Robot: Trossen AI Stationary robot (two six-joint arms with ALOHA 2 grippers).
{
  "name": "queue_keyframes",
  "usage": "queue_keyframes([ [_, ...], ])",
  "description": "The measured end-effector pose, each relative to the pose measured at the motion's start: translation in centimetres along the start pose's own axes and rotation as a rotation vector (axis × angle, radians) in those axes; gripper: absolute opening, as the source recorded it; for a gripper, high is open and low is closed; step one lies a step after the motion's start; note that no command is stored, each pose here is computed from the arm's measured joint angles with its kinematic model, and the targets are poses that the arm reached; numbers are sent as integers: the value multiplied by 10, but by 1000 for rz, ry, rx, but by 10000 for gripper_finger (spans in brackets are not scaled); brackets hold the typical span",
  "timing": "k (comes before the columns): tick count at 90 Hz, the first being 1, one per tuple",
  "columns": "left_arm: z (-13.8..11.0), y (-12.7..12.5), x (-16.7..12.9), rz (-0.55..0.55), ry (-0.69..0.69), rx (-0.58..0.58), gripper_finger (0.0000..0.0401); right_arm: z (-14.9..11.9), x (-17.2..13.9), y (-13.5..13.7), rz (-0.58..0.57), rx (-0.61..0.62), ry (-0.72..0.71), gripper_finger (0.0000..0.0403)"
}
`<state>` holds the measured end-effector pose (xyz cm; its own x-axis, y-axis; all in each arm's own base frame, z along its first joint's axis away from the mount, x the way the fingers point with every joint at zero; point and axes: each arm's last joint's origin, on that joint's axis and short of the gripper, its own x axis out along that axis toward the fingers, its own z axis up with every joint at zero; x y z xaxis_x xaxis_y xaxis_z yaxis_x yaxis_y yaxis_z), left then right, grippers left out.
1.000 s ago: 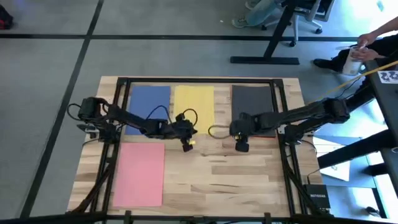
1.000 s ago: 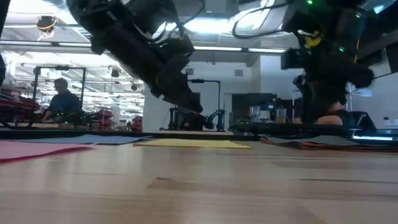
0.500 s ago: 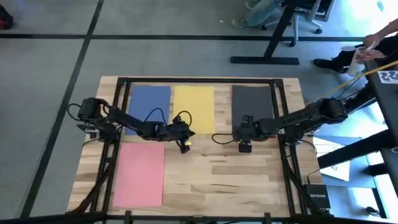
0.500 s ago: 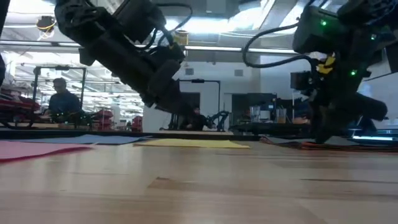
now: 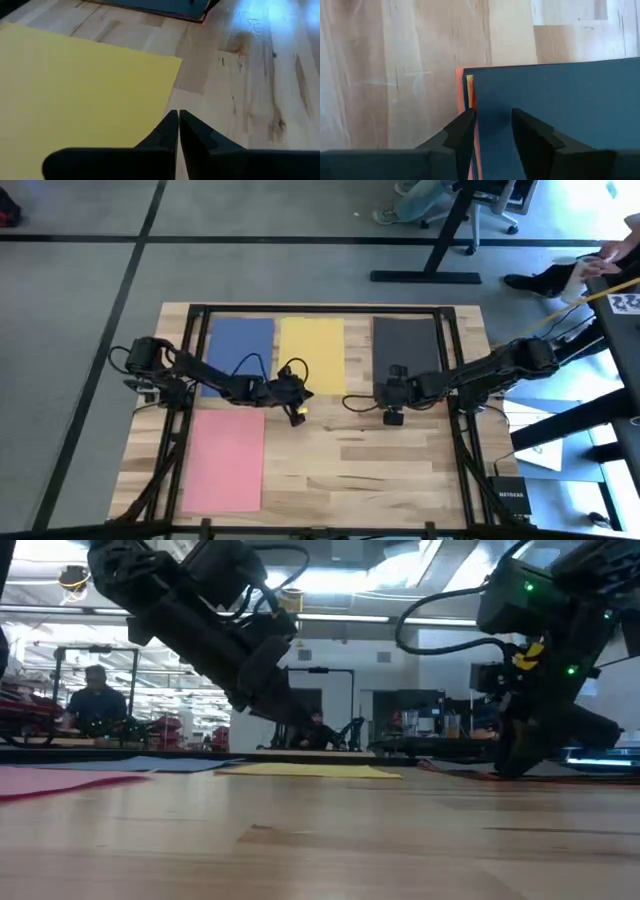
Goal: Organize paper
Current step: Move the black paper to the bottom center of the table
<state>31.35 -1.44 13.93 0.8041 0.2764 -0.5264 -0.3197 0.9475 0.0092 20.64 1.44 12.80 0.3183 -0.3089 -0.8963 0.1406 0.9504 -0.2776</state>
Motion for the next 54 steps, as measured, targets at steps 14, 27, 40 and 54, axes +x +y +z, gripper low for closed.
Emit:
queue_keyframes([
  [14, 0, 0, 0, 0, 0, 4, 0, 0, 0, 0, -6, 0, 0, 77],
  [27, 0, 0, 0, 0, 0, 2, 0, 0, 0, 0, -8, 11, 1, 11],
  [40, 0, -1, 0, -2, 0, -6, 0, 0, 0, -1, -15, 25, -1, 12],
  [54, 0, -3, -1, -10, -3, -3, 0, 5, -5, -1, -5, 22, 10, 2],
])
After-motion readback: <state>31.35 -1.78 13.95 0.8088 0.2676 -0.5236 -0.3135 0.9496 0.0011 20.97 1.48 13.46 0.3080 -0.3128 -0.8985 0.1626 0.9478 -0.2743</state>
